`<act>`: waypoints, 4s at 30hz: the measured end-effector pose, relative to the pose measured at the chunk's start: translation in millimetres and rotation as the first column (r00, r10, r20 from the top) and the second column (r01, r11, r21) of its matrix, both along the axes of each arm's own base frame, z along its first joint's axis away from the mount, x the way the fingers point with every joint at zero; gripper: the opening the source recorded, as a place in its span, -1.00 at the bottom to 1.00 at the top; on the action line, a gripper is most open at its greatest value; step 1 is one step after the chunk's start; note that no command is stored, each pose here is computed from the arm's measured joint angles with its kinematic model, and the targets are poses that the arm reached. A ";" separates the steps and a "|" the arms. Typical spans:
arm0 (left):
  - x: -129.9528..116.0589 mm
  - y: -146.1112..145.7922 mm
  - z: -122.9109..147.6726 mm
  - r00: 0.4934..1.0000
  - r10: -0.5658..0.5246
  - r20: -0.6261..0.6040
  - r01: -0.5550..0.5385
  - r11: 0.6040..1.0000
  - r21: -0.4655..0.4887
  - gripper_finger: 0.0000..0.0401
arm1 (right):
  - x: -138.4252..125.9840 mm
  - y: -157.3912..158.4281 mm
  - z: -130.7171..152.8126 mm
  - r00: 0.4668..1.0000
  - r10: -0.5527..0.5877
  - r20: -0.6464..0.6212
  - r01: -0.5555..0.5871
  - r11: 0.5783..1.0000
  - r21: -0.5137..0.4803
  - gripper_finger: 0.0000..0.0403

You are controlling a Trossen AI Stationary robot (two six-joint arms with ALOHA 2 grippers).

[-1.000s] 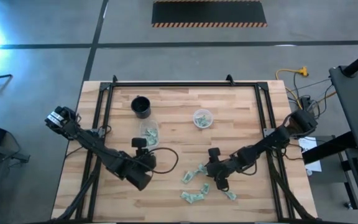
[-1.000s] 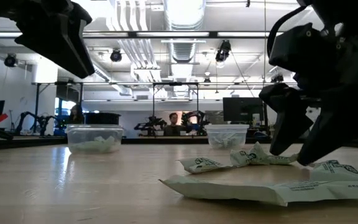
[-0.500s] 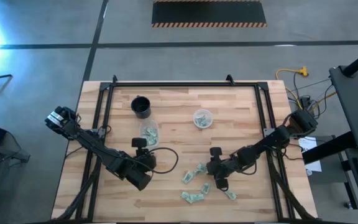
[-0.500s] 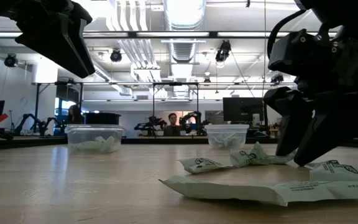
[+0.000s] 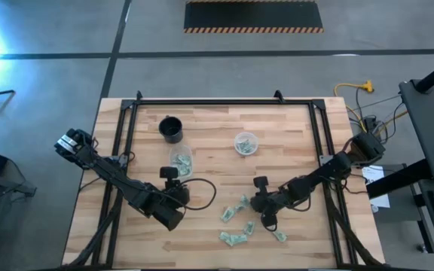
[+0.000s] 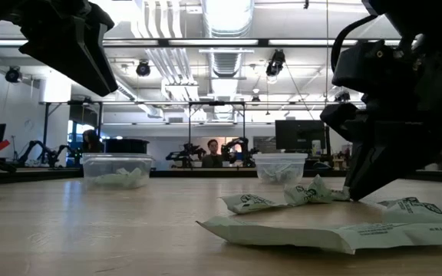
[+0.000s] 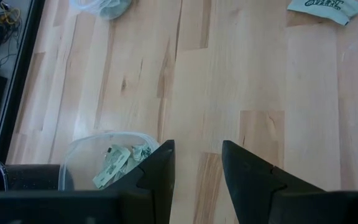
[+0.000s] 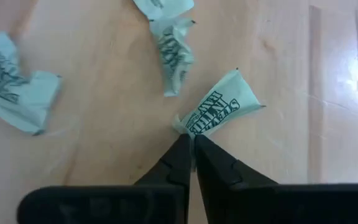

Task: Pick and place items into bin
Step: Put the stevia packet into the right transparent bin, then put the stevia packet into the left transparent bin

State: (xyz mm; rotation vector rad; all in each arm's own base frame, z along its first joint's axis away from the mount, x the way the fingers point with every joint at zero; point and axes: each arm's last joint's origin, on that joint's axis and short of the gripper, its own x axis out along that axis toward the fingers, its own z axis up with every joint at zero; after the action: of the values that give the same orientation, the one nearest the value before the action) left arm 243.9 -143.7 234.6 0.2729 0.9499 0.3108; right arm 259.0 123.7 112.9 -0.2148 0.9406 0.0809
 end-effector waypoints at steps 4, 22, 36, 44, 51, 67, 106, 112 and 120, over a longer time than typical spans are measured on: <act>0.0 0.0 -0.1 1.000 0.000 0.000 0.000 1.000 0.000 -0.42 | -0.8 -1.1 0.5 1.000 -0.002 -0.002 0.002 1.000 -0.025 -0.95; 1.6 -1.2 0.3 1.000 -0.028 0.006 0.028 1.000 0.007 -0.42 | -14.8 -33.0 58.4 0.984 -0.091 0.155 0.131 0.954 -0.270 -0.96; 5.3 -3.7 1.5 0.996 -0.080 0.025 0.080 0.997 0.021 -0.42 | -0.8 -139.3 70.6 0.932 -0.333 0.139 0.359 0.899 -0.249 -0.96; 5.1 -3.5 1.0 0.996 -0.081 0.023 0.081 0.996 0.023 -0.42 | 6.6 -165.7 52.9 0.923 -0.374 0.086 0.384 0.900 -0.205 -0.96; 5.0 -3.4 0.7 0.996 -0.081 0.022 0.081 0.996 0.024 -0.42 | 10.4 -168.1 52.3 0.917 -0.382 0.116 0.398 0.897 -0.194 -0.90; 7.2 -4.8 0.6 0.995 -0.090 0.047 0.090 0.996 0.015 -0.42 | -0.4 -151.5 77.5 0.931 -0.323 0.170 0.352 0.918 -0.184 -0.15; 108.8 -8.4 -92.3 0.921 -0.303 0.246 0.378 0.852 -0.363 -0.42 | -30.6 17.2 53.2 0.989 0.076 0.130 -0.077 0.997 0.003 -0.26; 111.3 -2.2 -102.1 0.942 -0.252 0.220 0.322 0.862 -0.391 -0.42 | -27.8 19.0 46.3 0.990 0.082 0.118 -0.081 0.997 -0.008 -0.28; 115.4 -0.6 -108.4 0.945 -0.233 0.231 0.312 0.856 -0.412 -0.42 | -27.3 19.3 49.7 0.986 0.094 0.139 -0.094 0.996 -0.008 -0.29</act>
State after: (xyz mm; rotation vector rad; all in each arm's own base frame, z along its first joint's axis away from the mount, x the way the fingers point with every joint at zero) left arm 359.3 -144.3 126.1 -0.0430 0.7712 -0.1500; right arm 231.7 143.0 162.5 -0.2629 0.7914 0.1508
